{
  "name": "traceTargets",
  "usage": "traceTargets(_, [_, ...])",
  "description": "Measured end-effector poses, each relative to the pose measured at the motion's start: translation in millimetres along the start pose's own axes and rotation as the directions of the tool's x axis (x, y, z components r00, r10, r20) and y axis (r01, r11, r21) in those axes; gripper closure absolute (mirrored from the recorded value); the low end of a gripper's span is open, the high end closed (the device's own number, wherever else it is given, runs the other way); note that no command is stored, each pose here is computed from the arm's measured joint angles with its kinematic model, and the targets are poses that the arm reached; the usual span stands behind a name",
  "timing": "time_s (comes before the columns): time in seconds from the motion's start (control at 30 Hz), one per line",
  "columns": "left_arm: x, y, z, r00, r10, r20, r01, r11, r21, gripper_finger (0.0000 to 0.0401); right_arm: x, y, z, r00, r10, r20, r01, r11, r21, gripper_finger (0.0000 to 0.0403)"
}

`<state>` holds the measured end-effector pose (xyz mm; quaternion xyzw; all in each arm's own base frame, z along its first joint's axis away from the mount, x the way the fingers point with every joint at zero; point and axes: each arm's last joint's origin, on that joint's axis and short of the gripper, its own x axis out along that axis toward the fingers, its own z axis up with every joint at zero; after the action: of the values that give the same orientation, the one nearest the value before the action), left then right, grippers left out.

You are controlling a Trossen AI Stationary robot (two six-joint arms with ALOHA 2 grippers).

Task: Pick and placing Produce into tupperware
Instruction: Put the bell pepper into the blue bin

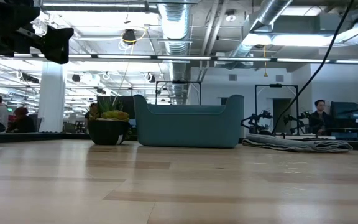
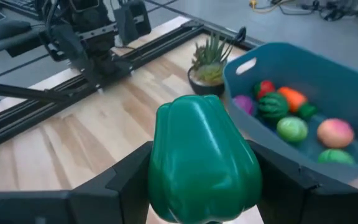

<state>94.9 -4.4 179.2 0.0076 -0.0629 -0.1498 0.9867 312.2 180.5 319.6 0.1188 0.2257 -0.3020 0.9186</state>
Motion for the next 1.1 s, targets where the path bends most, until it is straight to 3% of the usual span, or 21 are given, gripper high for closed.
traceTargets(0.4, [0,0,1,1.0,0.0,0.005,0.0,1.0,0.002,0.0113,7,-28,28,0.999,-0.05,0.021,0.051,0.997,-0.057,0.0153])
traceTargets(0.53, [0,0,1,1.0,0.001,0.005,-0.001,1.0,0.002,0.0113,20,-39,19,0.998,-0.058,0.03,0.059,0.998,-0.032,0.0153])
traceTargets(0.7, [0,0,0,1.0,0.001,0.002,-0.001,1.0,0.001,0.0113,35,-55,1,0.998,0.002,0.07,-0.005,0.999,0.044,0.0153])
traceTargets(0.93, [0,0,0,1.0,0.001,0.001,-0.001,1.0,-0.026,0.0113,60,-92,-19,0.994,0.011,0.108,-0.026,0.99,0.137,0.0153])
traceTargets(1.1, [0,0,0,1.0,0.014,0.002,-0.014,1.0,-0.027,0.0113,93,-124,-19,0.989,0.094,0.117,-0.112,0.981,0.158,0.0153])
